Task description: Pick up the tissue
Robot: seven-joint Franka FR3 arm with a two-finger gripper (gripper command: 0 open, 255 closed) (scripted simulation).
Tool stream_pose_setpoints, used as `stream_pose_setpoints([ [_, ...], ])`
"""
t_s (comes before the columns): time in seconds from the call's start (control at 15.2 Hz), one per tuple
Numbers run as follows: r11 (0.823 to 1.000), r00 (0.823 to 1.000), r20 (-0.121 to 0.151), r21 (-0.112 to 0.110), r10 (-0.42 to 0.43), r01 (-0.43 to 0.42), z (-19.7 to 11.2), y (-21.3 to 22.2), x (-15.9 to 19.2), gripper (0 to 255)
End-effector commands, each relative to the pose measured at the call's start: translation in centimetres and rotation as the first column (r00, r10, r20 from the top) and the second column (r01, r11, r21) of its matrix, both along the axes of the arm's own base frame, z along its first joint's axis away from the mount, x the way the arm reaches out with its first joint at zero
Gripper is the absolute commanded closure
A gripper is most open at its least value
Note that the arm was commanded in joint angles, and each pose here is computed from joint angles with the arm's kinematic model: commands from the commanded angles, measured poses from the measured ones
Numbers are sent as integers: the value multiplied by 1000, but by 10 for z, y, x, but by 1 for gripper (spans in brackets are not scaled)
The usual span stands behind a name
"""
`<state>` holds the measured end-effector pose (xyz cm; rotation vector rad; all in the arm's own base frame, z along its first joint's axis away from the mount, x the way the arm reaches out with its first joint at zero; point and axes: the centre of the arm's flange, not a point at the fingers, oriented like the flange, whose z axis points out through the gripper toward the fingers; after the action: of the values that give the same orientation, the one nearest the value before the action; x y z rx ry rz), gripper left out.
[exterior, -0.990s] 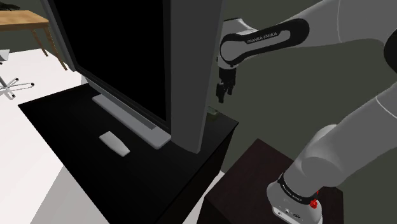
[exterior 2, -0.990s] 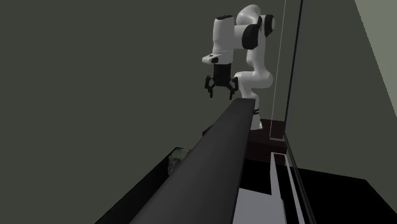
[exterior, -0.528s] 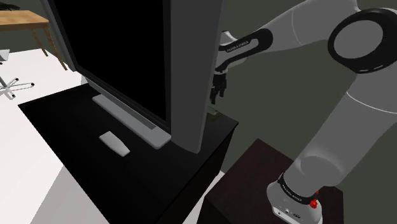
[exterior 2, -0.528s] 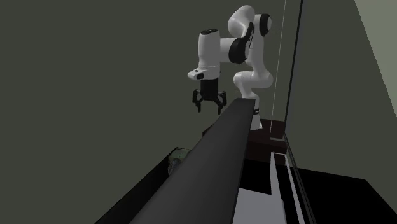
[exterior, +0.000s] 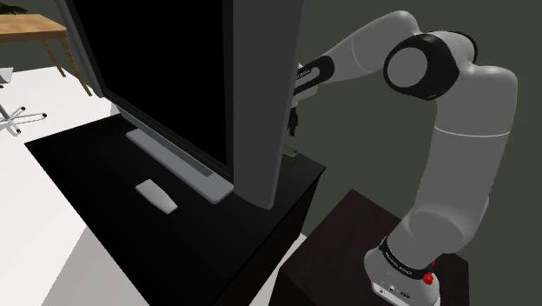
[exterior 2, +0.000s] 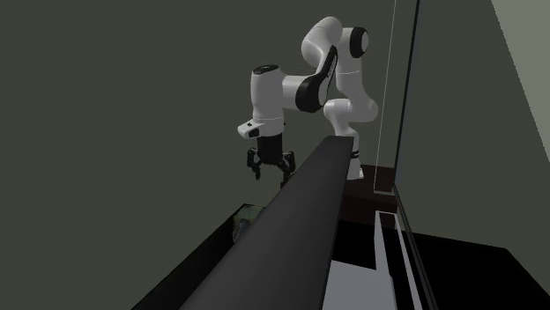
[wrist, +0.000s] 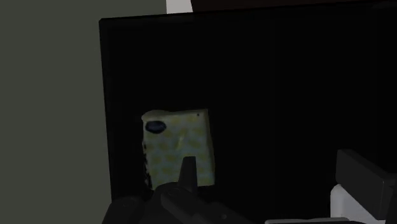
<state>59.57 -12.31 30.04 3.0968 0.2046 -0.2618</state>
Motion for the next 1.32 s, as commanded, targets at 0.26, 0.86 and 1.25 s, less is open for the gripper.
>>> stream_pose_setpoints([
  [0.26,1000,1000,-9,7,-7,7,-53,-31,57,0],
  [0.86,1000,1000,-20,15,-14,14,-123,-62,116,0],
  [1.25,1000,1000,-20,15,-14,14,-152,-62,116,0],
])
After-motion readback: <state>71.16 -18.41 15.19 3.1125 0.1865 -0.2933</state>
